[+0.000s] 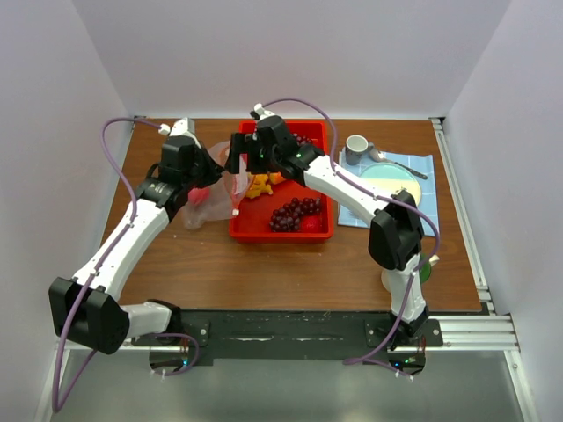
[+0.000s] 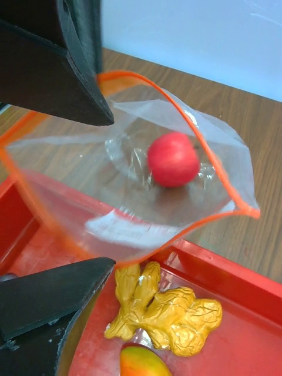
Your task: Place the food in the zip-top bag and seal the zipper
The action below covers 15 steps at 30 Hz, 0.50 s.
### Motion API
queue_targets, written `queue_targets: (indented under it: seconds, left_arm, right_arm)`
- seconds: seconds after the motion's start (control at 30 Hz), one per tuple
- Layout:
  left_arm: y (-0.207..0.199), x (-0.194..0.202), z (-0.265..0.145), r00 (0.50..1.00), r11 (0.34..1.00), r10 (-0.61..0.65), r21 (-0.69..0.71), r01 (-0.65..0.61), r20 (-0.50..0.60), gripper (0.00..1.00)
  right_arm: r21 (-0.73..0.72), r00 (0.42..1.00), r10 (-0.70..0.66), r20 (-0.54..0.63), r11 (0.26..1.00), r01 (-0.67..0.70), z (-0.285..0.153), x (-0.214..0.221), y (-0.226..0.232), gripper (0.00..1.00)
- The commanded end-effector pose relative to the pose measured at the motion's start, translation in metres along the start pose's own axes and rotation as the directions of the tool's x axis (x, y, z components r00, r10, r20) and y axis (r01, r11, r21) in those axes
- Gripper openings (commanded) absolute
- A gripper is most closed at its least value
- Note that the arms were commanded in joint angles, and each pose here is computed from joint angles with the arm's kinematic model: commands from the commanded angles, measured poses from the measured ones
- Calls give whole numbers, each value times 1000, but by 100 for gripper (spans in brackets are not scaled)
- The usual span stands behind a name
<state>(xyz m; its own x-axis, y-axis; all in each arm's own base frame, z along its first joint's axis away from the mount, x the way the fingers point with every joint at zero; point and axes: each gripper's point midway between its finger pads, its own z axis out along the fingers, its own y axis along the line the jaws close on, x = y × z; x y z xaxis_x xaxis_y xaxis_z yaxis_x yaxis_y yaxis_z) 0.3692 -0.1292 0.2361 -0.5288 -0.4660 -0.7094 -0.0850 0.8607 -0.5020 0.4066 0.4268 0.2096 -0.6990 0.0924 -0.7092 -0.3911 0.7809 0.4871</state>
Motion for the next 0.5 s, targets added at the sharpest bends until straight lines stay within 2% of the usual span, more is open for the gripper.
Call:
queue_targets:
  seconds: [0.0,0.07,0.1,0.2,0.33,0.47]
  left_arm:
    - [26,-8,3,999,987,-35,-158,40,32,0]
    - [28,-11,4,998,985,-41,-168,47,38,0]
    - [29,-10,6,998,983,-44,-175,50,37,0]
    - [27,-11,9,998,986,-47,-160,51,33,0]
    - [21,-18,8,998,989,-41,-143,47,44,0]
    - [16,-21,6,998,992,-31,-120,37,48,0]
  right_arm:
    - [-9,988,-68,142,998,70,-55,-50,22,98]
    - [42,985,-85,148,996,80,-63,-48,10,97]
    - [83,977,-105,187,992,90,-76,-58,4,96]
    - [191,975,-124,185,978,88,-78,-54,-30,94]
    - [255,994,-37,104,967,9,-56,-42,-82,93]
    - [336,996,24,82,941,-51,-33,-44,-119,93]
